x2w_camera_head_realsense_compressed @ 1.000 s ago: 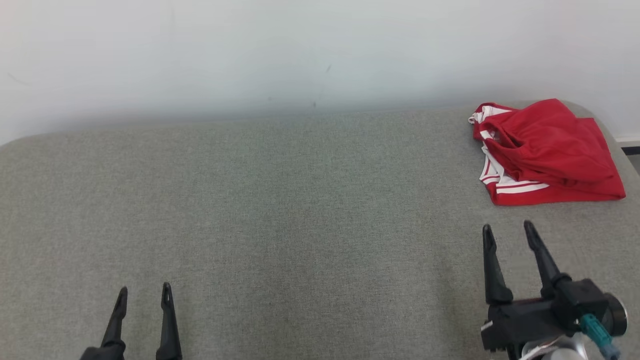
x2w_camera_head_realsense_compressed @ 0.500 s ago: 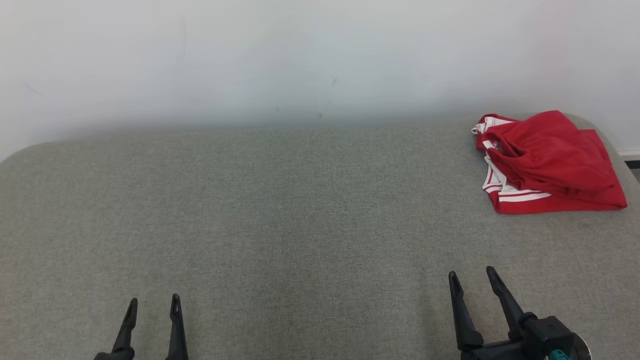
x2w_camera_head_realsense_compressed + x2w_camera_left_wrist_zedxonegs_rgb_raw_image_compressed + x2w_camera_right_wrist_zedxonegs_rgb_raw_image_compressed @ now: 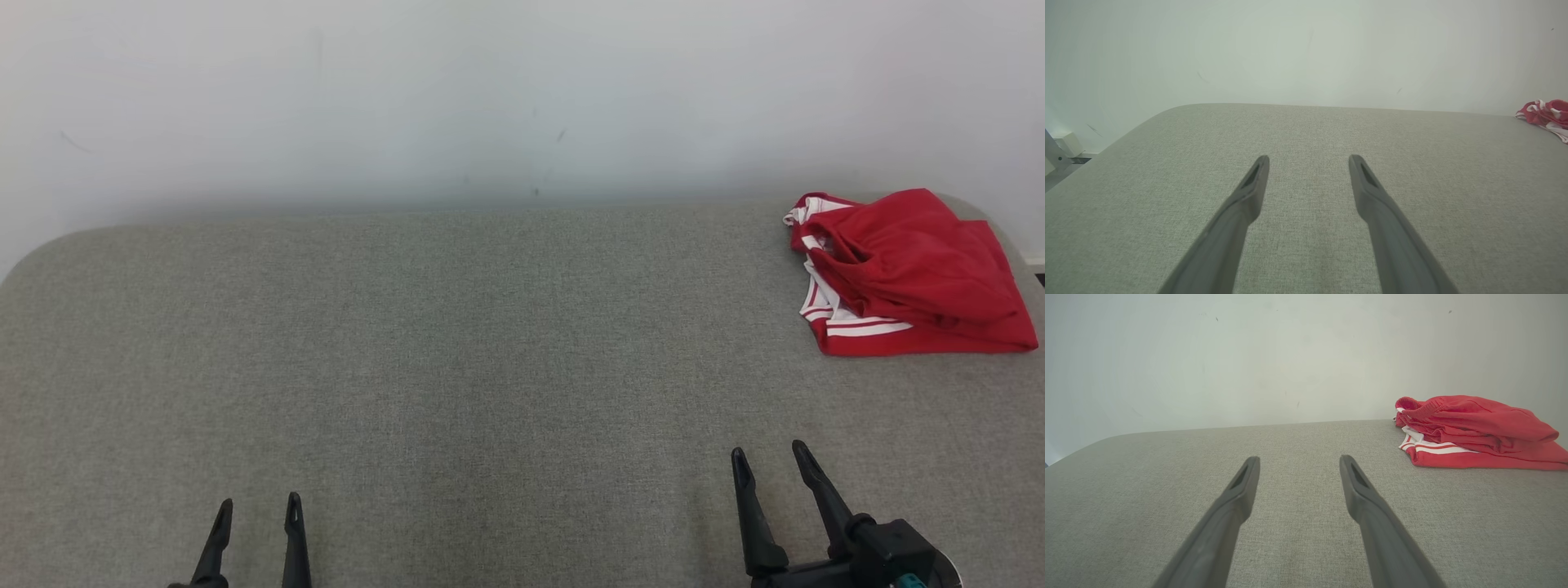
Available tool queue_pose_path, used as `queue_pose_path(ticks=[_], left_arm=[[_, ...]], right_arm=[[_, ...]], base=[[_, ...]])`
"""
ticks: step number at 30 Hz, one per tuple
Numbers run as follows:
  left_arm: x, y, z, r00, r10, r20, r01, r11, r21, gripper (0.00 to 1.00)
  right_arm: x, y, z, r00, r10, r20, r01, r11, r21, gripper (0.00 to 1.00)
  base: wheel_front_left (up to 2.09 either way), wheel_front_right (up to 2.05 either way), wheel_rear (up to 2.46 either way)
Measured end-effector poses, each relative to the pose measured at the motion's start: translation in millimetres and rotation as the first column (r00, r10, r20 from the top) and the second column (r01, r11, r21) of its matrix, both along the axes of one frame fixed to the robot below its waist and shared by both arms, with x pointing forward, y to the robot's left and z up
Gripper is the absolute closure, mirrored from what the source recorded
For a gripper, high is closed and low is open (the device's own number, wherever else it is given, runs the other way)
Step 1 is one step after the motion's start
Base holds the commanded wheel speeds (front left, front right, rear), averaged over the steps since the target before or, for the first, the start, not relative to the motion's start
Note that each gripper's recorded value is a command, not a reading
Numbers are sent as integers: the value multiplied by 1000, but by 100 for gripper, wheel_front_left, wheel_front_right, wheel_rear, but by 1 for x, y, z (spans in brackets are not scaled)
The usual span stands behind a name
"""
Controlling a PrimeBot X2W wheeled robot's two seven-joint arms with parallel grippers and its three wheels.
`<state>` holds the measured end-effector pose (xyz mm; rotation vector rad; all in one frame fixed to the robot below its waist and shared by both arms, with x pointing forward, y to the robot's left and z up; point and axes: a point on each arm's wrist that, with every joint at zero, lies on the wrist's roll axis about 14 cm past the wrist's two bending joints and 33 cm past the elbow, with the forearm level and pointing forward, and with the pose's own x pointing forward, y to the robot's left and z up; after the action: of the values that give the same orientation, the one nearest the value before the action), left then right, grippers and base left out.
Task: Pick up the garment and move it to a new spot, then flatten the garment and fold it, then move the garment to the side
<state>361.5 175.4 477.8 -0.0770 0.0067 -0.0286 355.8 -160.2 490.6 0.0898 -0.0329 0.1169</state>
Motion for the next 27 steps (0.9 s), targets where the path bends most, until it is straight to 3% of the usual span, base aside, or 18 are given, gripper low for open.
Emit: queue_pose_path(ticks=[16,17,22,27], left_arm=[[0,-1,1,1000,-5,5,5,1000,-5,0],[-1,-1,-1,1000,-5,-4,5,1000,-5,100],[-5,0,-15,999,1,-53,-2,1000,-16,100],[-6,6,-17,997,31,-73,-40,993,-115,100]], right_arm=[[-1,1,-3,1000,4,-9,-4,1000,0,0],[-2,1,-6,1000,3,-19,-3,1000,0,100],[-8,0,-20,998,-2,-67,3,1000,14,100],[-9,-4,-23,995,-21,-95,32,993,111,100]], base=[[0,0,0],[0,0,0],[0,0,0],[0,0,0]])
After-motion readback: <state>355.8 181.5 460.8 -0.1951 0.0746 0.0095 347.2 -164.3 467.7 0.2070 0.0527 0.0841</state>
